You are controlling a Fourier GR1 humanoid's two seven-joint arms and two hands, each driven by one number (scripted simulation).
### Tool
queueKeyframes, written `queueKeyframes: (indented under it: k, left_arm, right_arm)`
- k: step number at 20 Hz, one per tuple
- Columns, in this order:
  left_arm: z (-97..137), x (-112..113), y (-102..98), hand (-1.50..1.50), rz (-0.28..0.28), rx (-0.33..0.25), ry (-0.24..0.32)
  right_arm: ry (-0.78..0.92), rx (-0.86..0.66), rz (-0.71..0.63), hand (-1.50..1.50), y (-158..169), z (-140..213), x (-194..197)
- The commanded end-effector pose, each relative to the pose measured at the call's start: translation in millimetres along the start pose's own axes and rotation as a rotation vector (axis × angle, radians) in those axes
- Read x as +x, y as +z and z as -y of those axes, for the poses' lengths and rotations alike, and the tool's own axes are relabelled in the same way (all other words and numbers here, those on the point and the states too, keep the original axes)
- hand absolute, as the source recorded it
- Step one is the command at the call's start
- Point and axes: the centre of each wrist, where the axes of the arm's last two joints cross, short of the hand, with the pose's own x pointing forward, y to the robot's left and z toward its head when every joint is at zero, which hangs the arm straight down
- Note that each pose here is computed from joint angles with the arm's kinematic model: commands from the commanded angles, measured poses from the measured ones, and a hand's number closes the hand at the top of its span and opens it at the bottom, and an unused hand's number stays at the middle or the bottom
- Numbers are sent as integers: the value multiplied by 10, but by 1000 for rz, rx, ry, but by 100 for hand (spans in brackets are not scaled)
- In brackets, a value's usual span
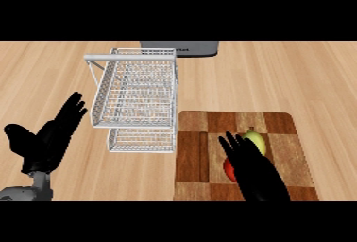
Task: Pick the tomato from the cutting board and place it in the tiered basket
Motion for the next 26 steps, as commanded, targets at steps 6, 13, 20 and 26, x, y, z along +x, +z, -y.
queueKeyframes:
  k: [6,13,20,26]
  left_arm:
    - [-130,1,-23,0,8,-10,-1]
    - [-195,89,-71,0,1,-5,-9]
    - [52,0,-127,0,-13,-2,15]
    - [-23,30,47,0,7,-3,3]
  right_arm:
    - [45,-73,-21,-150,-160,-191,-224]
    - [42,156,-9,150,-250,-137,-105]
    - [206,92,38,150,-218,-222,-367]
    - [194,-15,21,150,-557,-44,-822]
